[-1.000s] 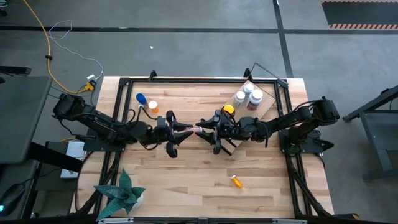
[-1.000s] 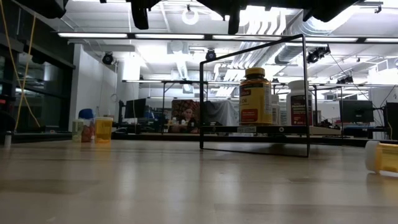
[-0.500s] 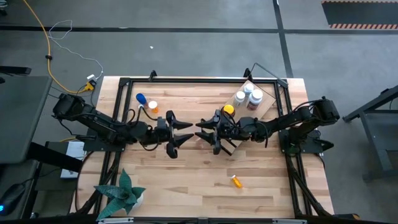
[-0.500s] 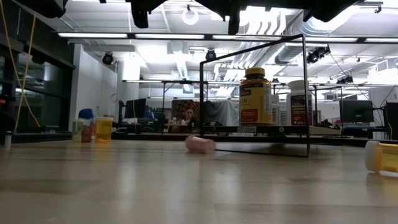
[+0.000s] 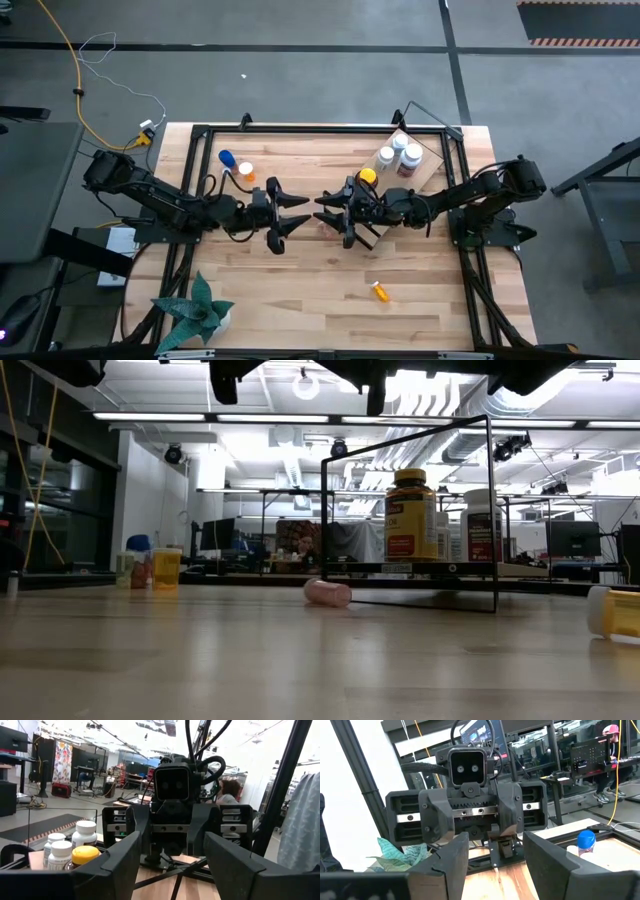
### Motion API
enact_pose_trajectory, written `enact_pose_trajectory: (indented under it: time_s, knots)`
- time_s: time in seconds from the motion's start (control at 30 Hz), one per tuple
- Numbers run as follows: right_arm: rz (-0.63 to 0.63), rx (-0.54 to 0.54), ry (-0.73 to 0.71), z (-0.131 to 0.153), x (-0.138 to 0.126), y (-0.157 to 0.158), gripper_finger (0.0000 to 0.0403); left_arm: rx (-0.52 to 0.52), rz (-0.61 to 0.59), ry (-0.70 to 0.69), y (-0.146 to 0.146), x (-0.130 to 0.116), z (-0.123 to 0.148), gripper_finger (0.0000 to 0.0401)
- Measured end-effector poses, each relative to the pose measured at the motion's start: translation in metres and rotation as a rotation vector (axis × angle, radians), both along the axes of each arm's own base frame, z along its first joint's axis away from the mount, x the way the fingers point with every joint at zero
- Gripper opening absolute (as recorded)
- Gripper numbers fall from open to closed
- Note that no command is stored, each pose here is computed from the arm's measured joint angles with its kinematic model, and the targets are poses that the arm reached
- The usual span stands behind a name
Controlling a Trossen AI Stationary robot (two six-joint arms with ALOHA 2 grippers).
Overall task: Pick and place medicine bottles onto shelf by color
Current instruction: Put the red pill bottle on the shelf
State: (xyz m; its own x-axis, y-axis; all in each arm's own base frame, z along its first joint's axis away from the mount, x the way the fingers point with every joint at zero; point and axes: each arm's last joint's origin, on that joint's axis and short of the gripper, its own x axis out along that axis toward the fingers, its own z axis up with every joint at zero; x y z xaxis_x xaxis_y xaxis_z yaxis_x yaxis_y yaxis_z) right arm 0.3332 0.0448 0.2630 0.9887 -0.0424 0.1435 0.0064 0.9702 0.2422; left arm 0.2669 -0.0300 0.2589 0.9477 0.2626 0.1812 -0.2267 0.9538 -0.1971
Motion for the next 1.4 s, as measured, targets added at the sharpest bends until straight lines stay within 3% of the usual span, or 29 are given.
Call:
enact_pose_trajectory:
  time_s: [0.17, 0.33, 0.53, 0.77, 0.87, 1.07, 1.23, 1.4]
  knots:
    - [-0.002, -0.012, 0.009, 0.001, -0.001, 0.000, 0.0177, 0.008, 0.001, 0.017, 0.000, 0.000, -0.001, 0.0207]
    - [-0.005, -0.056, 0.057, 0.017, -0.015, -0.001, 0.0177, 0.056, 0.032, 0.125, 0.002, -0.006, -0.003, 0.0207]
    - [-0.115, -0.160, 0.140, 0.026, -0.033, 0.012, 0.0177, 0.084, 0.037, 0.407, 0.003, -0.010, -0.006, 0.0207]
    - [-0.183, -0.200, 0.147, 0.031, -0.041, 0.025, 0.0177, 0.113, -0.131, 0.639, -0.006, 0.016, -0.025, 0.0207]
    - [-0.191, -0.200, 0.149, 0.031, -0.042, 0.025, 0.0177, 0.187, -0.162, 0.707, -0.009, 0.034, -0.039, 0.0207]
    - [-0.196, -0.202, 0.156, 0.030, -0.042, 0.025, 0.0177, 0.462, -0.222, 0.884, -0.013, 0.062, -0.078, 0.0207]
    - [-0.196, -0.203, 0.160, 0.030, -0.042, 0.025, 0.0177, 0.615, -0.262, 0.989, -0.011, 0.080, -0.113, 0.0207]
    - [-0.196, -0.204, 0.161, 0.030, -0.042, 0.025, 0.0177, 0.733, -0.211, 1.054, -0.003, 0.094, -0.133, 0.0207]
